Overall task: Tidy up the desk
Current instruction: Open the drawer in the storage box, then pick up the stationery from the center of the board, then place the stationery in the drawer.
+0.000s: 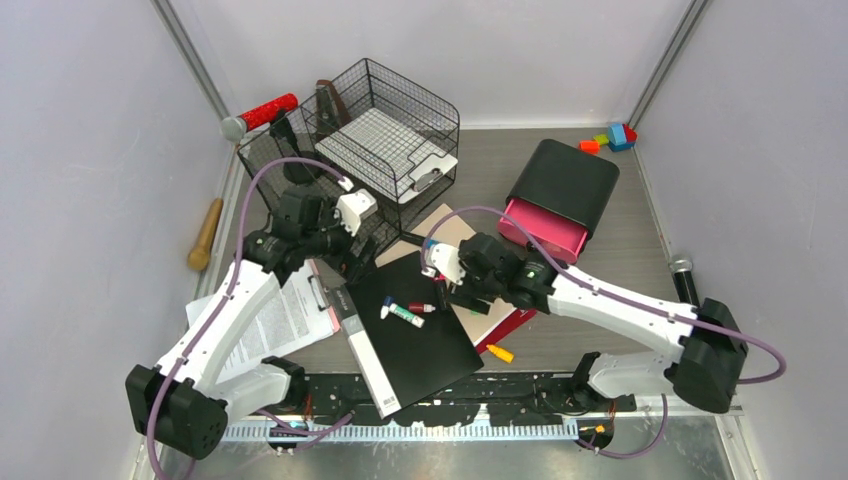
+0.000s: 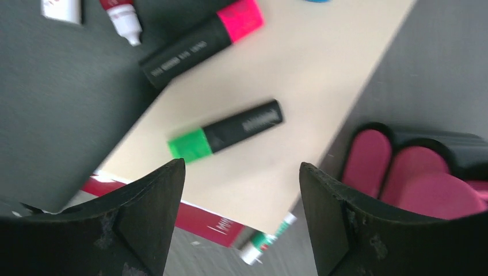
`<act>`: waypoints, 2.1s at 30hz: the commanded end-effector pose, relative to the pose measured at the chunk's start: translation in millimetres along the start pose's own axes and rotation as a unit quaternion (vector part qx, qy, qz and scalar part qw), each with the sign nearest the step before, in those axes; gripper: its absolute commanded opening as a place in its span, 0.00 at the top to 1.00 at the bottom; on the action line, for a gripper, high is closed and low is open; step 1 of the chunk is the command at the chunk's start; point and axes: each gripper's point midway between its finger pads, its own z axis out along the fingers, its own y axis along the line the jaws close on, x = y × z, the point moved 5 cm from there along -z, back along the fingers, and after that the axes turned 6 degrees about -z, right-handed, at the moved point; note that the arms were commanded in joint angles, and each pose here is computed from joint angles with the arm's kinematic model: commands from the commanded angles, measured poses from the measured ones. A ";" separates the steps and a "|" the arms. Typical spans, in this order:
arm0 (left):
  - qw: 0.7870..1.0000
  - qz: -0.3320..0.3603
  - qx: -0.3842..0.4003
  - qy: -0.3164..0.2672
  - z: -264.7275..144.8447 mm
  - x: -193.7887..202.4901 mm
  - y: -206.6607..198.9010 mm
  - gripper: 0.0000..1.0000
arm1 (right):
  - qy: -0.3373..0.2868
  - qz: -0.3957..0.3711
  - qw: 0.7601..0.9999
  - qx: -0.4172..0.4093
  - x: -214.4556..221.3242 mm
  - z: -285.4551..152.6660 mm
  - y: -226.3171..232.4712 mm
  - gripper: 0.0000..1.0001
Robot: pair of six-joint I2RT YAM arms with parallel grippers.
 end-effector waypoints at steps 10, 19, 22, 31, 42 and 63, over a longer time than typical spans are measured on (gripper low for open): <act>0.997 0.025 -0.043 -0.059 -20.0 -17.4 4.6 0.01 | 0.061 0.168 0.984 0.012 -10.2 61.1 3.9 0.21; 0.997 0.028 -0.034 -0.067 -22.6 -14.2 0.0 0.01 | 0.095 0.239 0.966 -0.012 3.6 71.6 -8.7 0.24; 0.997 0.028 -0.035 -0.068 -23.0 -14.2 -0.2 0.01 | 0.107 0.242 0.964 -0.021 6.5 76.6 -6.4 0.26; 0.996 0.030 -0.031 -0.072 -25.4 -10.8 -2.5 0.01 | 0.145 0.243 0.958 -0.045 20.0 88.1 0.8 0.40; 0.996 0.034 -0.023 -0.083 -31.2 -14.0 -6.9 0.01 | 0.131 0.230 0.962 -0.068 0.3 78.5 -13.5 0.71; 0.995 0.031 -0.033 -0.090 -35.3 -24.0 -4.9 0.01 | 0.045 0.233 0.970 0.056 -15.5 -73.2 -146.6 1.00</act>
